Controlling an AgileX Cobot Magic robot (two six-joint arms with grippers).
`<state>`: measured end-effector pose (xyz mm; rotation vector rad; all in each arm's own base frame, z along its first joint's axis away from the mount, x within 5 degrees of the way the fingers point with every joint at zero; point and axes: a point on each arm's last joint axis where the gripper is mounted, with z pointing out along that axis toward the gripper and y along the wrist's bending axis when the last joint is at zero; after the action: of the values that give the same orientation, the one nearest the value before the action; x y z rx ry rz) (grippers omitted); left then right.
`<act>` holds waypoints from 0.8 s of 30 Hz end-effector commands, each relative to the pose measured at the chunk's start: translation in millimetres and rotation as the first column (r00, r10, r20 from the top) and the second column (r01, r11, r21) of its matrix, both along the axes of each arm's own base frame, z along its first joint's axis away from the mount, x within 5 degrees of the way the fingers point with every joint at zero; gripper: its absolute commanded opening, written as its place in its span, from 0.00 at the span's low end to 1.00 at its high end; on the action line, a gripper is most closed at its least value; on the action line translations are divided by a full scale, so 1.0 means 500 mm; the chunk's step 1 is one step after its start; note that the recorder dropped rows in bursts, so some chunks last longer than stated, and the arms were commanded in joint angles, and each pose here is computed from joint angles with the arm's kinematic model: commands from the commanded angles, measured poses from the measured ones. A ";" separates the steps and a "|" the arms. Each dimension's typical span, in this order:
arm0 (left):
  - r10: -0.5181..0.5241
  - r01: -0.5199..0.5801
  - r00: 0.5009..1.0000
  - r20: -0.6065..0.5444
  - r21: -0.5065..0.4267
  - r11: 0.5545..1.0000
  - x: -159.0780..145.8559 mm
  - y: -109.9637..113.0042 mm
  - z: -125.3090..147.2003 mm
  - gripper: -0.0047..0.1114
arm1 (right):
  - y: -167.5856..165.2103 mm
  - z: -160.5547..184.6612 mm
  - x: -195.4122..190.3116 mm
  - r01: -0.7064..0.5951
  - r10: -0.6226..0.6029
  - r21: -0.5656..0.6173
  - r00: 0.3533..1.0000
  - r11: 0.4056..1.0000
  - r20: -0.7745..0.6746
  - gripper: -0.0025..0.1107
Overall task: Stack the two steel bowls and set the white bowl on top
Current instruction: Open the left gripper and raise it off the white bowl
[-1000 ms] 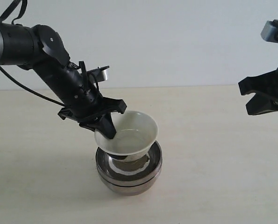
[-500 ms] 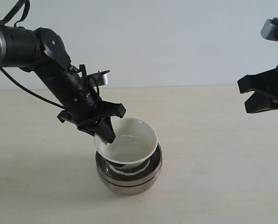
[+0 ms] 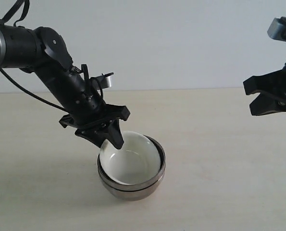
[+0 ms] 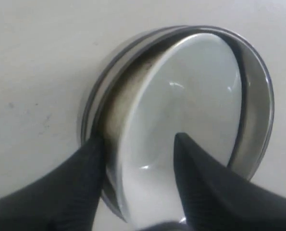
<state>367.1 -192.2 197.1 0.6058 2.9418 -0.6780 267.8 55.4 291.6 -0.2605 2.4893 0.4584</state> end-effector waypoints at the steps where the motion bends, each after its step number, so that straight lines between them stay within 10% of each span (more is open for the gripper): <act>1: -0.027 0.025 0.999 0.044 0.029 0.999 0.000 0.007 0.040 0.40 | -0.002 0.003 -0.003 -0.010 0.011 -0.003 1.000 1.000 0.011 0.02; 10: 0.002 -0.003 0.992 0.127 0.013 1.000 0.005 0.009 0.071 0.07 | 0.002 0.004 -0.004 -0.024 0.024 0.012 1.000 1.000 0.010 0.02; 24: 0.007 -0.013 0.994 0.113 0.057 0.998 0.025 0.008 0.007 0.07 | 0.009 0.007 -0.005 -0.049 0.048 0.041 0.999 0.998 0.016 0.02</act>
<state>376.9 -188.6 201.6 0.6363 2.8892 -0.5536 266.7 58.9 292.7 -0.2909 2.4784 0.5079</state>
